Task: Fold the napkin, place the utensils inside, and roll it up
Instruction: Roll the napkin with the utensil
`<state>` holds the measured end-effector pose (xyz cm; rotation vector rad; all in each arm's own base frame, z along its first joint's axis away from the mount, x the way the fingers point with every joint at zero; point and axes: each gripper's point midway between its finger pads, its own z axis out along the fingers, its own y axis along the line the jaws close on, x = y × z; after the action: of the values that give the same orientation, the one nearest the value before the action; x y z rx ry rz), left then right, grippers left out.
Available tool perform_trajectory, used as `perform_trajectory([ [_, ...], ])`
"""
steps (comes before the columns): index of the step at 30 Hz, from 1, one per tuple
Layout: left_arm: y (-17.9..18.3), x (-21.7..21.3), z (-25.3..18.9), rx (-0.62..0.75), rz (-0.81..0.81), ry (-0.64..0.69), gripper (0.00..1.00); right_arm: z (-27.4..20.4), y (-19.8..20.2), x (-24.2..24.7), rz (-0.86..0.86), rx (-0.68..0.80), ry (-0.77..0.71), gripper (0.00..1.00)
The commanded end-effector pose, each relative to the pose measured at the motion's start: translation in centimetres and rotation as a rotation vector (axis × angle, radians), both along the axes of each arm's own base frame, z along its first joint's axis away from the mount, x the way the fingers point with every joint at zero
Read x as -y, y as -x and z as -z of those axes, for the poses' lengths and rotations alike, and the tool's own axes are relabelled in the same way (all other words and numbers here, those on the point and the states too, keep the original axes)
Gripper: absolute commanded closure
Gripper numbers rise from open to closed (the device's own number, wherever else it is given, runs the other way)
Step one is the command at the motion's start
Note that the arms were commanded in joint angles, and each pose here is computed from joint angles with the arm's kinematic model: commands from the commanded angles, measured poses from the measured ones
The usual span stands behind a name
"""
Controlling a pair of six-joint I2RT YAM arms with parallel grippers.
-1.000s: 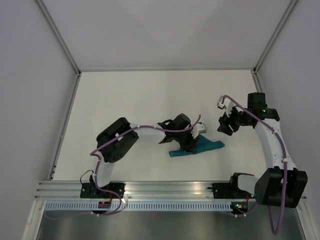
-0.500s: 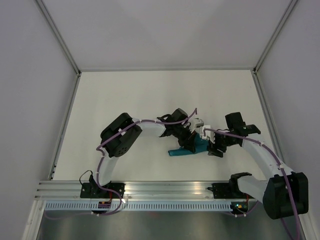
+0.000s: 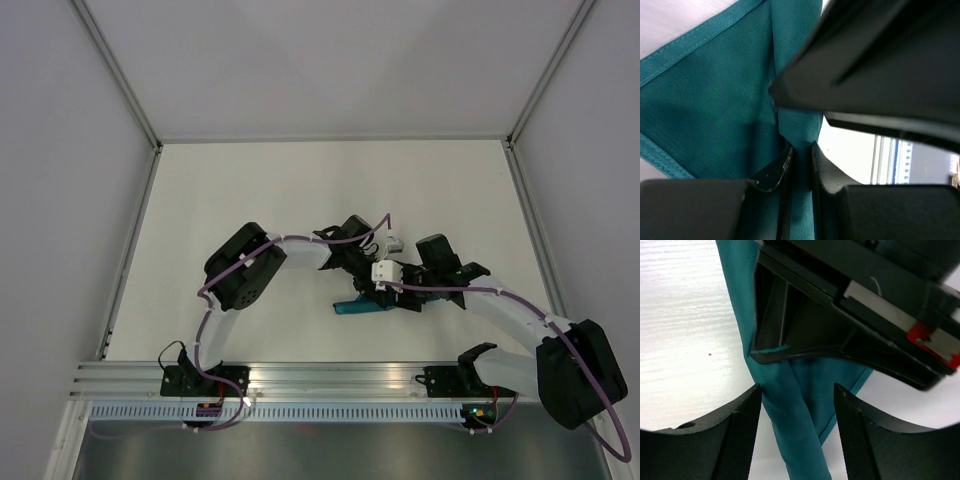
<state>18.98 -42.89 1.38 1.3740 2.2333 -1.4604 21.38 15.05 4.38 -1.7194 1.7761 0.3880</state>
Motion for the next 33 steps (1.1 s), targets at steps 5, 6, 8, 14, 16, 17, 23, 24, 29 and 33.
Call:
perform_trajectory([
  [5,2.8,-7.0,9.1,-0.153,-0.075,-0.404,0.97,0.4,-0.6,-1.5,0.0,0.037,0.007,0.37],
  [6,2.8,-7.1,9.2,-0.158,-0.078,-0.407,0.98,0.5,-0.4,-1.6,-0.001,0.029,0.01,0.39],
  [8,2.7,-7.1,9.3,-0.16,-0.082,-0.409,0.98,0.5,-0.1,-1.7,-0.01,0.022,0.016,0.39],
  [14,2.5,-7.3,9.4,-0.169,-0.088,-0.414,0.97,0.8,0.9,-1.4,-0.037,-0.003,0.039,0.39],
  [16,2.6,-7.3,9.5,-0.169,-0.087,-0.417,0.97,1.4,1.3,-1.0,-0.039,-0.01,0.055,0.39],
  [17,2.5,-7.2,9.4,-0.168,-0.088,-0.413,0.97,1.5,1.4,-0.9,-0.041,-0.012,0.059,0.39],
  [23,2.6,-7.3,9.5,-0.173,-0.09,-0.417,0.97,2.9,1.4,-0.7,-0.041,-0.031,0.08,0.39],
  [24,2.6,-7.4,9.6,-0.174,-0.09,-0.419,0.97,3.0,1.4,-0.7,-0.042,-0.034,0.08,0.4],
  [29,2.3,-7.4,9.5,-0.176,-0.107,-0.425,0.91,3.3,1.2,-0.9,-0.03,-0.038,0.074,0.56],
  [33,1.7,-7.4,9.1,-0.191,-0.163,-0.439,0.81,3.3,0.9,-0.9,-0.025,-0.037,0.079,0.7],
])
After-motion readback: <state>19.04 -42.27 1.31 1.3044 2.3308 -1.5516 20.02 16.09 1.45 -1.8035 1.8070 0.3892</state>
